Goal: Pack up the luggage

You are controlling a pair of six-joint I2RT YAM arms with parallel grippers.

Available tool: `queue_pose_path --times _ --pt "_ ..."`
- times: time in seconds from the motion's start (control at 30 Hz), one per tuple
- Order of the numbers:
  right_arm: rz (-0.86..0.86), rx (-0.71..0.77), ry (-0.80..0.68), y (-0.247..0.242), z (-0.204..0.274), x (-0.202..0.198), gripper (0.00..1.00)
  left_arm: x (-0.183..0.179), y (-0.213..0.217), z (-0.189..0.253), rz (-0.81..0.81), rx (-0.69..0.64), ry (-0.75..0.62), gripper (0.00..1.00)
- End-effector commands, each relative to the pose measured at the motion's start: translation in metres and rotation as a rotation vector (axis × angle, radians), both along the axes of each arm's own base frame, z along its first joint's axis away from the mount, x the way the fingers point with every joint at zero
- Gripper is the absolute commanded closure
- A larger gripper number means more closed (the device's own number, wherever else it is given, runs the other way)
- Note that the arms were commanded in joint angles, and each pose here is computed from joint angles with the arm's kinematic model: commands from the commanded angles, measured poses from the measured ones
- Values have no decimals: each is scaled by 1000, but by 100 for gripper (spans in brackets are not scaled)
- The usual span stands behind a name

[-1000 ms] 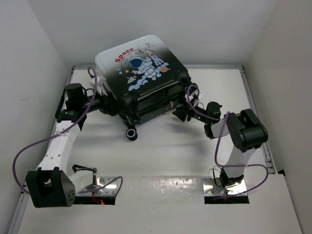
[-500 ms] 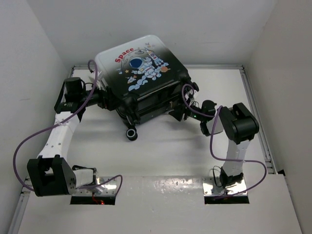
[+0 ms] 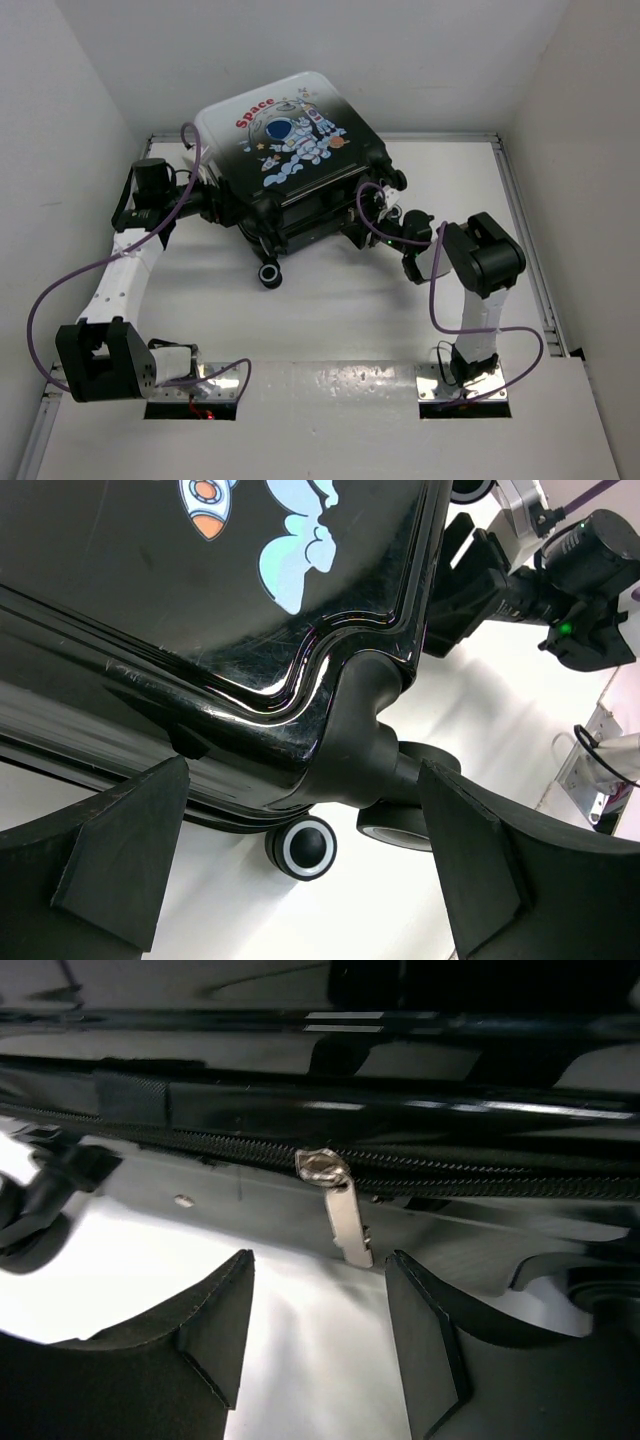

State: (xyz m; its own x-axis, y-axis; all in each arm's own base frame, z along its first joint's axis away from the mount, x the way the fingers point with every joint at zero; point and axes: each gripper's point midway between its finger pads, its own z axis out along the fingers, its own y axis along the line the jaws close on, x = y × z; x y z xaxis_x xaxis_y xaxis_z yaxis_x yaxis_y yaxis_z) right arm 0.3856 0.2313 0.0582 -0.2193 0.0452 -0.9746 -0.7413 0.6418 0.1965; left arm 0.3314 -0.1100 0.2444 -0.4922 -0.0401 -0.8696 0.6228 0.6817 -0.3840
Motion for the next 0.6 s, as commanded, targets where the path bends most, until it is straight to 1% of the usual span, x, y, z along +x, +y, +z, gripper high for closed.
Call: queue_pose_path --times 0.0,0.23,0.4,0.57 --pt "-63 106 -436 -2 107 16 45 3 2 10 -12 7 -52 3" --pt "-89 117 -459 -2 117 21 44 6 1 5 -20 2 -40 3" --pt "-45 128 -466 5 121 18 44 5 1 -1 -20 1 -31 3" --pt "14 153 -439 17 119 16 52 7 2 0 -12 6 -40 2"
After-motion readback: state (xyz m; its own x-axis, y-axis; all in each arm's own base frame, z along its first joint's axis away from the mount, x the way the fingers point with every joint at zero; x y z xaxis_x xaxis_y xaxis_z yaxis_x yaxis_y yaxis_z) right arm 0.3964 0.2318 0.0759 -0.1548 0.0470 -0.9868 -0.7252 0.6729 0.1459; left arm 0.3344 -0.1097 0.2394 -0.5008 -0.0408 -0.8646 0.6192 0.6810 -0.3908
